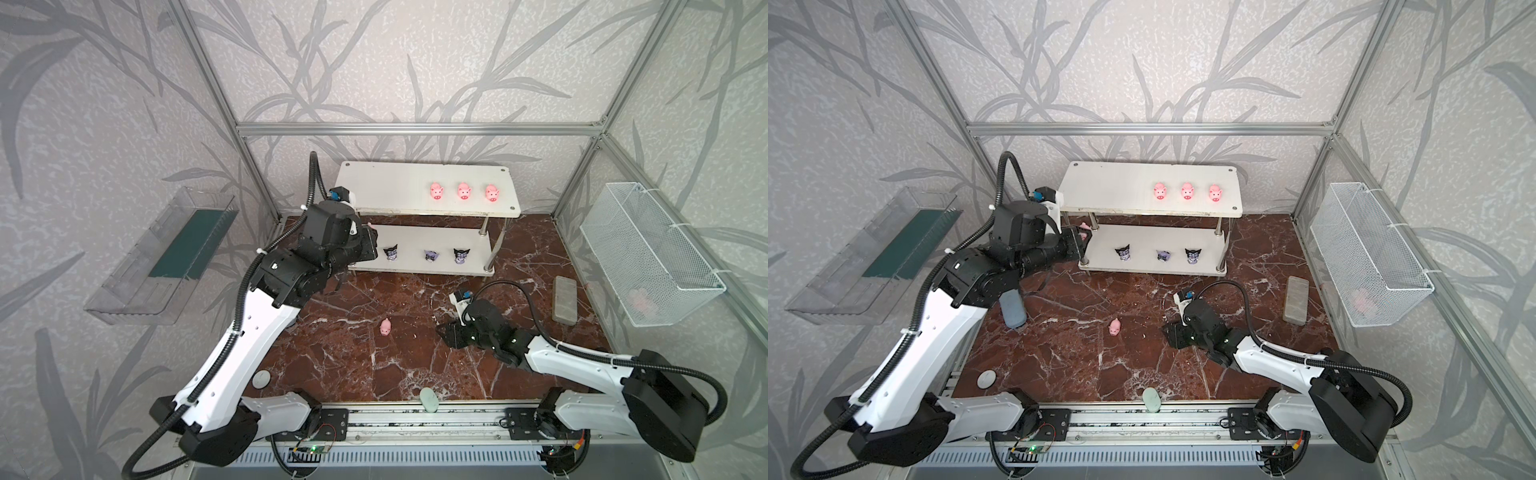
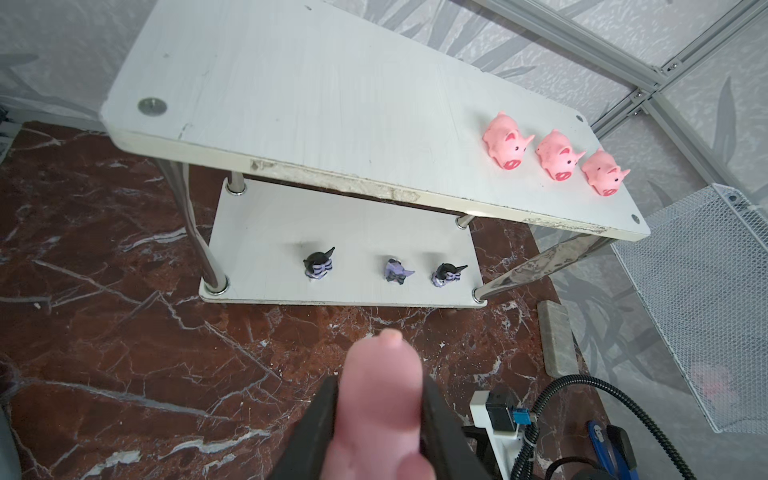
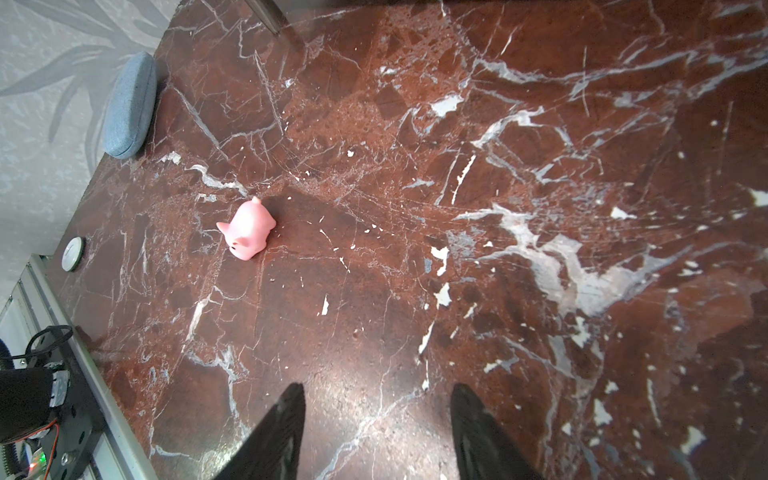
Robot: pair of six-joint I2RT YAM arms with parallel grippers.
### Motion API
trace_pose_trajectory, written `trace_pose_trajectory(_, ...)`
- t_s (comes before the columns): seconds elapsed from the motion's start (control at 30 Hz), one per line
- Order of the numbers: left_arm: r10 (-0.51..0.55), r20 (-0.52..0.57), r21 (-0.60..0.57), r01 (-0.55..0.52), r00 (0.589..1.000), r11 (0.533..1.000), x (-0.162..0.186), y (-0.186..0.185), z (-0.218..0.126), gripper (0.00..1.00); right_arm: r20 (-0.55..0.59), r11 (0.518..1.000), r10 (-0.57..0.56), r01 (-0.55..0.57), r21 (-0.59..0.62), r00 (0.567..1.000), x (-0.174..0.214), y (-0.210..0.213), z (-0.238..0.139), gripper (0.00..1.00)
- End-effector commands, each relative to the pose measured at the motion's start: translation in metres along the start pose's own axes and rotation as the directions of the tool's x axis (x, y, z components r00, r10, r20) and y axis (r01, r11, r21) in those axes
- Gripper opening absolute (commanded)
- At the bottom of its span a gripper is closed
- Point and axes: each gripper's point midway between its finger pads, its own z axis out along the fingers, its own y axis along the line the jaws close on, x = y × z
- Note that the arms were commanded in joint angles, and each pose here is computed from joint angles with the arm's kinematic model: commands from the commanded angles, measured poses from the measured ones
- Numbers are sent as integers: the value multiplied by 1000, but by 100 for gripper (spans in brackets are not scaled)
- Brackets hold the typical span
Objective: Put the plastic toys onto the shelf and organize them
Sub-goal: 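Lift the pink pig with the left gripper and carry it over the top shelf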
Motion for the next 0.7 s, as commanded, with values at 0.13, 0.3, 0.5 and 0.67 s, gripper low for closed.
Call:
trace_pose_trajectory(0.13,94,49,-19,-94,994,995,-43,-22,22,31,15,1000,-22,23,-5,1000,-5,1,0,57)
trace_pose_trajectory(0.3,131,42,-35,-130,990,991,-59,-34,51,31,12,1000,-22,22,-2,1000,-3,-1,0,57)
trace_pose_trajectory(0.5,157,37,-73,-154,987,985,-69,-40,88,31,5,1000,-20,20,1,1000,1,-3,1,57)
trace_pose_trajectory(0.67,168,44,-111,-163,985,980,-77,-40,108,31,-2,1000,-16,16,5,1000,4,-5,2,57)
